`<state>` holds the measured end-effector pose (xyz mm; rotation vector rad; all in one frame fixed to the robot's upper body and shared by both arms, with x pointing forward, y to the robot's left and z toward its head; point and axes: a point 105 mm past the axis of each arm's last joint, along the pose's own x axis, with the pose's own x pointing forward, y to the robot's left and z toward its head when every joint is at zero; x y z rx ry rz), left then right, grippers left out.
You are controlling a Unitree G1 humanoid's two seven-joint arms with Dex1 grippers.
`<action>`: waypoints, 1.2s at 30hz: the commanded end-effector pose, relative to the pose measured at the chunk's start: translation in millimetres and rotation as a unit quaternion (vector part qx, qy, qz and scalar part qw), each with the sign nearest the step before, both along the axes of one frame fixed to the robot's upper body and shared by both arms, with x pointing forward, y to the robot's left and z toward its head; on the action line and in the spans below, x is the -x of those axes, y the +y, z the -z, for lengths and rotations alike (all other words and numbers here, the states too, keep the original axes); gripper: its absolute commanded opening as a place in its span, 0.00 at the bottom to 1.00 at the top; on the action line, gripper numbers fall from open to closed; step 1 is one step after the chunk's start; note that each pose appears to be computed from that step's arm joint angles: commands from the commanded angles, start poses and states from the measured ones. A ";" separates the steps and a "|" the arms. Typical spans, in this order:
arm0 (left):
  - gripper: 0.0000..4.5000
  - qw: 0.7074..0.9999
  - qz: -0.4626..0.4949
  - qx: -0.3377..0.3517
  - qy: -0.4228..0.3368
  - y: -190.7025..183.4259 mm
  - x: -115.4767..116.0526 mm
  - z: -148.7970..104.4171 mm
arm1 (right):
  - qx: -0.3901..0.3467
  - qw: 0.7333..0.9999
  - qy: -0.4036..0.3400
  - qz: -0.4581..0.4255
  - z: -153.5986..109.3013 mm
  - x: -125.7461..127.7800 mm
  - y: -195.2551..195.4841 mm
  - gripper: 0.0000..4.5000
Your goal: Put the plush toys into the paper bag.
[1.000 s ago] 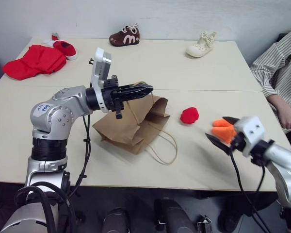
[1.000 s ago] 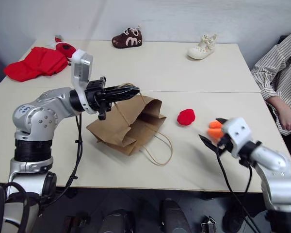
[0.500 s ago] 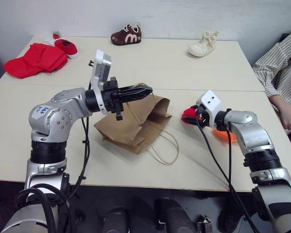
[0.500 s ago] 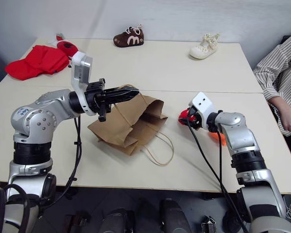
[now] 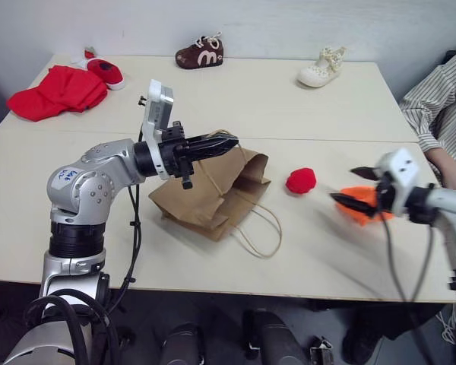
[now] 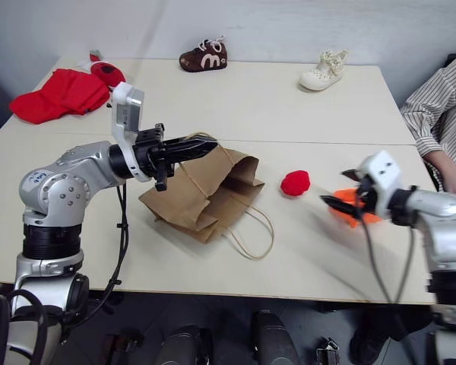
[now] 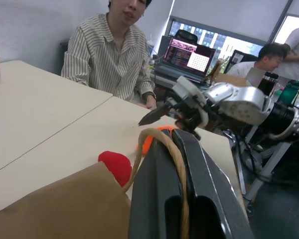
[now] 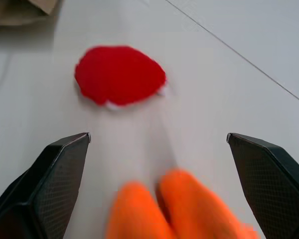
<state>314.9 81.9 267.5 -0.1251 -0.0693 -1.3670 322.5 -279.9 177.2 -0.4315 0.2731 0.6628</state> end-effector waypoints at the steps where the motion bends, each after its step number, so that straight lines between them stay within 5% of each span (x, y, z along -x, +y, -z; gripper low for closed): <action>1: 0.00 1.000 0.007 0.005 -0.020 -0.6 5.1 -4.7 | 0.021 0.999 0.027 0.025 0.3 8.5 -17.2 1.00; 5: 0.00 1.000 0.015 0.008 -0.019 -5.1 5.9 -4.3 | 0.040 0.995 0.065 0.064 24.5 2.2 -30.7 1.00; 8: 0.00 1.000 0.021 0.004 -0.019 -7.1 6.4 -4.0 | -0.003 0.995 0.095 0.039 36.5 -3.0 -15.9 0.87; 14: 0.00 1.000 0.019 0.002 -0.023 -4.8 4.1 -8.0 | 0.006 0.997 0.074 0.007 32.0 -7.1 -10.3 0.43; 17: 0.00 1.000 0.018 0.006 -0.021 -2.5 3.2 -11.2 | 0.002 0.995 0.047 -0.087 10.5 5.5 12.6 0.23; 20: 0.00 1.000 0.023 0.009 -0.010 -1.7 3.4 -11.8 | -0.079 0.969 0.041 -0.231 -15.4 35.6 65.1 0.09; 23: 0.00 0.999 0.035 0.017 0.010 -3.1 3.6 -12.2 | -0.107 0.950 0.032 -0.292 -23.4 43.1 128.4 0.08; 27: 0.00 0.998 0.046 0.026 0.022 -3.5 3.4 -14.5 | -0.150 0.955 0.026 -0.257 -19.4 21.8 178.4 0.08; 36: 0.00 0.993 0.078 0.074 0.052 -9.3 6.7 -24.9 | -0.070 0.966 0.031 -0.249 11.7 -5.7 236.0 0.08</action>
